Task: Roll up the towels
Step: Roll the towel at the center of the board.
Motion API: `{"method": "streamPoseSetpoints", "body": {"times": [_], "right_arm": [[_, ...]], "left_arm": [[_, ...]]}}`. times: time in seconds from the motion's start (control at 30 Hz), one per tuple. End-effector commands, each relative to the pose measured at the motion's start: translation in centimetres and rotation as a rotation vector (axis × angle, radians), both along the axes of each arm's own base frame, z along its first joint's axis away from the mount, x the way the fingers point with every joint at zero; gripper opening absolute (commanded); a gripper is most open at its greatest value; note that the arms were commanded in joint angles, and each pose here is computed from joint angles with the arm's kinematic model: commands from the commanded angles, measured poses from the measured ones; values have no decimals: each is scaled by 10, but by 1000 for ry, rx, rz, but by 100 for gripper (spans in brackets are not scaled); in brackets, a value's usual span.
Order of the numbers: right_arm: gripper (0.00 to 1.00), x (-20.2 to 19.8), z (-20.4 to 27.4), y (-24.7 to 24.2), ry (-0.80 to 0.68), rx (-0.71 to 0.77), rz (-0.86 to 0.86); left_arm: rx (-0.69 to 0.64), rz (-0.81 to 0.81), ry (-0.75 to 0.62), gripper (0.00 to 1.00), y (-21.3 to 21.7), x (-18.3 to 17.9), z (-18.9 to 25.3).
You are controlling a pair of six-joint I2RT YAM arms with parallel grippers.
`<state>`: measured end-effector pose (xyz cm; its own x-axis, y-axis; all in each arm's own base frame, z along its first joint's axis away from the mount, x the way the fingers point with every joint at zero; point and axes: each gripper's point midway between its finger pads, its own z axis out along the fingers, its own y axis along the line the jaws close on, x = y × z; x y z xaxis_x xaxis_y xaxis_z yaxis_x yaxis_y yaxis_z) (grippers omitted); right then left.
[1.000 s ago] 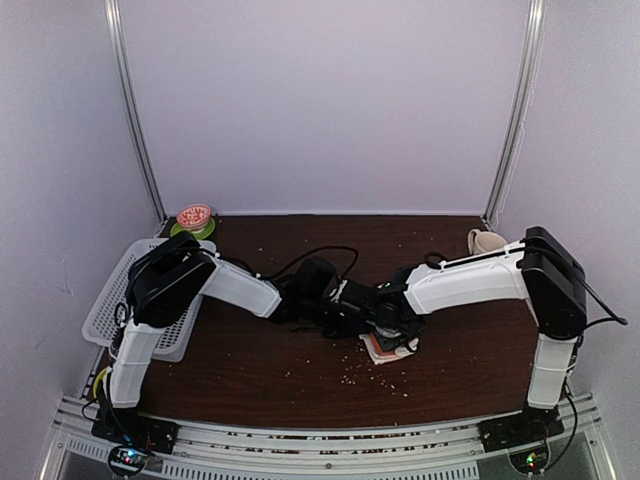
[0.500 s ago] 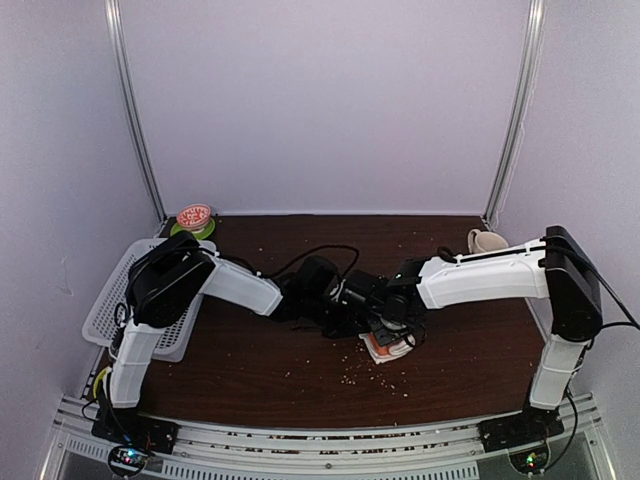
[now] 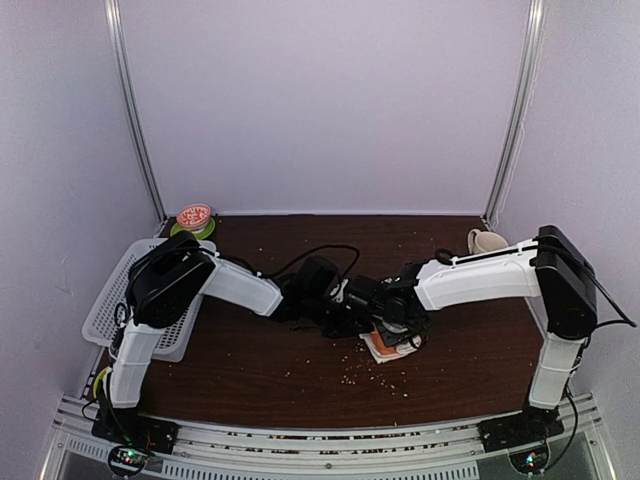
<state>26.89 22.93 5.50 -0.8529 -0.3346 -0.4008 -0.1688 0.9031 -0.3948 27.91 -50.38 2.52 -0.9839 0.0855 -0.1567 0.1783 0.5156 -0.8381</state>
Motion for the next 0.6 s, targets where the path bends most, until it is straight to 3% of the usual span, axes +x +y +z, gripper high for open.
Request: {"method": "streamPoseSetpoints", "body": {"times": [0.0,0.07,0.17,0.27,0.4,0.57], "right_arm": [[0,2,-9,-20,-8,-129,-16],[0,0,-16,-17,9,-122,-10],[0,-2,-23,-14,28,-95,-11],[0,-2,-22,-12,24,-85,-10],[0,-1,-21,-9,23,-73,-5],[0,1,-21,-6,24,-59,-4]], "left_arm": [[31,22,10,0,10,-2,-8],[-12,19,3,0,6,-2,0],[-134,8,-32,19,-2,-2,34],[-173,-5,-66,28,-4,-3,54],[-196,-24,-80,29,-9,-3,67],[-214,-21,-59,21,-17,1,68]]}}
